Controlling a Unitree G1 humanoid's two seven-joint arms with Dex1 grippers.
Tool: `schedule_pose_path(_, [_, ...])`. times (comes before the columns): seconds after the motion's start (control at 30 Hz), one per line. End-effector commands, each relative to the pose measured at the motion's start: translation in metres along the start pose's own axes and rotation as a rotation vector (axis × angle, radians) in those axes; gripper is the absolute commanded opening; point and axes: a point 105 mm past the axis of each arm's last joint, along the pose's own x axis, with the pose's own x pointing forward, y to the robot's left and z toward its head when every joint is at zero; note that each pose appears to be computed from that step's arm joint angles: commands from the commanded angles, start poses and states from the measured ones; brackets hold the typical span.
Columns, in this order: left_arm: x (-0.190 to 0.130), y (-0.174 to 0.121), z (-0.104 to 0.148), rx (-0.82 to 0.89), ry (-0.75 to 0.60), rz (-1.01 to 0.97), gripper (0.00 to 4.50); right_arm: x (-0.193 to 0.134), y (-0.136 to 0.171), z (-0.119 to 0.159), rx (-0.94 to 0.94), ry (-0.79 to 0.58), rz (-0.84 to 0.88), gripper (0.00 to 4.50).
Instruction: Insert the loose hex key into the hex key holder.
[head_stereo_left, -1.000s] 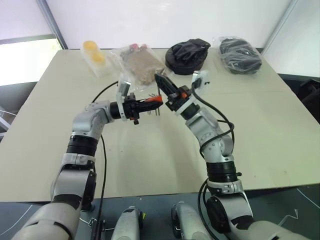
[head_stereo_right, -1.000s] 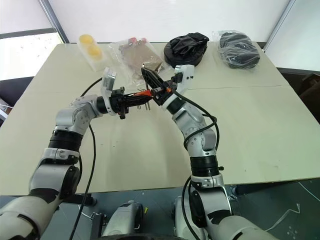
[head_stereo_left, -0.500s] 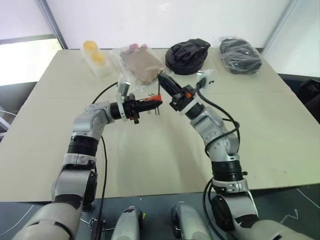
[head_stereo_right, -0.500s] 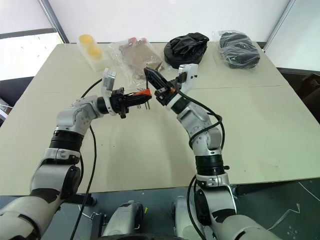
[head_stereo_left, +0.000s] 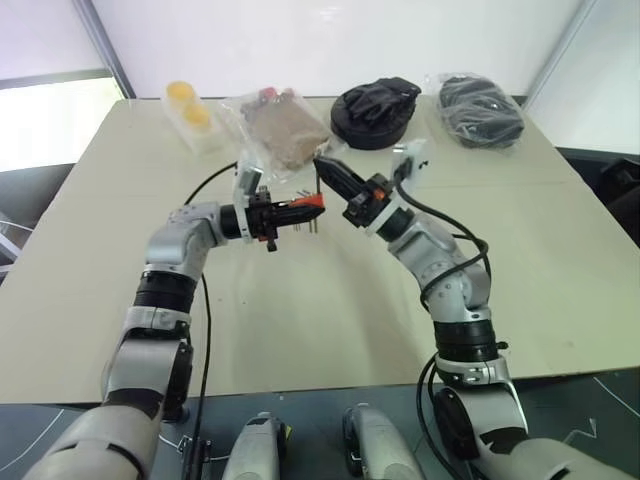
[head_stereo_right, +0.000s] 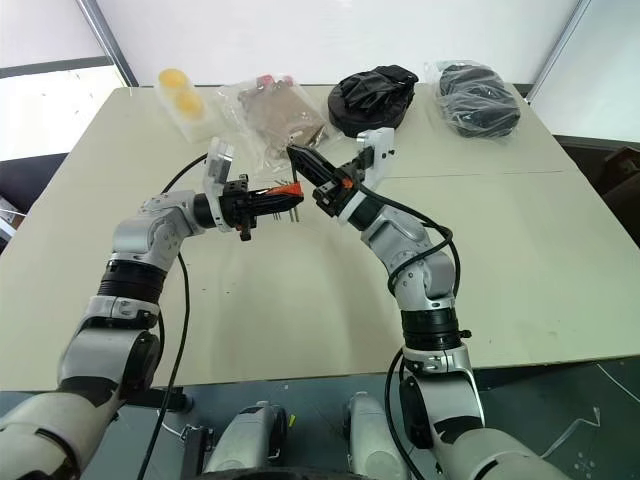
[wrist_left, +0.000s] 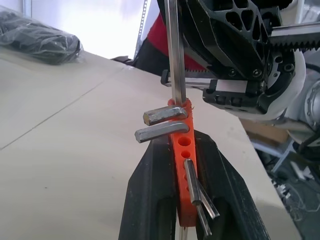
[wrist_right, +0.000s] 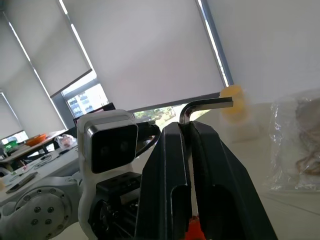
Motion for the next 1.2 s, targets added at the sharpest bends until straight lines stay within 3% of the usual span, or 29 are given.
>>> schedule_pose_path(0.03, [0.0, -0.001, 0.042, 0.141, -0.081, -0.01, 0.0, -0.005, -0.001, -0.007, 0.019, 0.03, 0.001, 0.05])
schedule_pose_path(0.8, [0.004, -0.006, 0.051, 0.25, -0.051, -0.034, 0.0, -0.017, -0.016, -0.017, -0.032, 0.146, -0.026, 0.05])
schedule_pose_path(0.83, [0.004, -0.006, 0.051, 0.25, -0.052, -0.035, 0.0, -0.017, -0.017, -0.017, -0.029, 0.146, -0.028, 0.72])
schedule_pose_path(0.9, [0.004, -0.006, 0.05, 0.248, -0.053, -0.034, 0.0, -0.017, -0.016, -0.017, -0.024, 0.143, -0.029, 1.53])
schedule_pose_path(1.07, [0.004, -0.006, 0.048, 0.242, -0.054, -0.034, 0.0, -0.017, -0.022, -0.015, -0.048, 0.144, -0.062, 4.11])
schedule_pose_path(1.1, [0.004, -0.006, 0.048, 0.241, -0.054, -0.034, 0.0, -0.018, -0.023, -0.015, -0.049, 0.141, -0.065, 4.47])
schedule_pose_path(1.2, [0.002, -0.004, 0.046, 0.235, -0.052, -0.022, 0.0, -0.018, -0.023, -0.011, -0.047, 0.128, -0.068, 4.47])
